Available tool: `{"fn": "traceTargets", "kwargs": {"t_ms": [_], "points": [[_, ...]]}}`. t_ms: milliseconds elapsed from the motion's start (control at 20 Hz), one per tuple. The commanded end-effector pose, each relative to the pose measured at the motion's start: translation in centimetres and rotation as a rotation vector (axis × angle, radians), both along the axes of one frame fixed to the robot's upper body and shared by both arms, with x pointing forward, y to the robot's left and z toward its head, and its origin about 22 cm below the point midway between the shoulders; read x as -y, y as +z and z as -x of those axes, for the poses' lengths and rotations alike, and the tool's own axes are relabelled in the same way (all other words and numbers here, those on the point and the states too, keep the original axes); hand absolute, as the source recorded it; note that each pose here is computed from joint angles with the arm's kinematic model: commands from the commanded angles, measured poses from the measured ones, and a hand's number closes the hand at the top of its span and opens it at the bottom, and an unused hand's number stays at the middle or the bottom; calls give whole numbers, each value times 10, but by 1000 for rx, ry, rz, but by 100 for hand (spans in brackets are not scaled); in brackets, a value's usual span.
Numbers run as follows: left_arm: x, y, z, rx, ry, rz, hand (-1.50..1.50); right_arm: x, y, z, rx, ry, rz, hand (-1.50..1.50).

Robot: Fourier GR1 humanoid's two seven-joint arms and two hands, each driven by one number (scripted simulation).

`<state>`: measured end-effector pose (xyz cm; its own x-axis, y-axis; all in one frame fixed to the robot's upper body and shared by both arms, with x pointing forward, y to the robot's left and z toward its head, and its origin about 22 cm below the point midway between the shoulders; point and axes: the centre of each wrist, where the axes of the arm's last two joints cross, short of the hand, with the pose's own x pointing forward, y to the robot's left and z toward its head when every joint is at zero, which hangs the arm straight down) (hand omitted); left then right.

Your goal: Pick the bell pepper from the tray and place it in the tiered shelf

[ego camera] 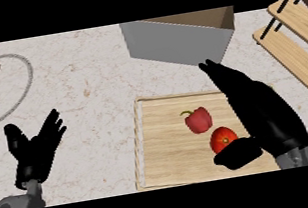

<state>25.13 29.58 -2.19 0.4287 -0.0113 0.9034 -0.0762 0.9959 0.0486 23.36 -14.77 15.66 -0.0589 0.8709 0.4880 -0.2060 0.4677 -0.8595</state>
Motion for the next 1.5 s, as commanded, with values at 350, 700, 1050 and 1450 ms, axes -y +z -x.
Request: {"fn": "traceTargets", "kwargs": {"t_ms": [350,700,1050,1450], "points": [[-11,5,8,2,-4,4,0,-59,-31,7,-69,-58,164,-150],[1,7,6,-16,7,10,0,-42,-38,9,-46,-119,201,-150],[-7,-4,4,-11,1,-6,0,-49,-76,-8,-40,-121,211,-150],[1,2,11,-20,2,5,0,-48,-88,-19,-30,-191,290,-150]]}}
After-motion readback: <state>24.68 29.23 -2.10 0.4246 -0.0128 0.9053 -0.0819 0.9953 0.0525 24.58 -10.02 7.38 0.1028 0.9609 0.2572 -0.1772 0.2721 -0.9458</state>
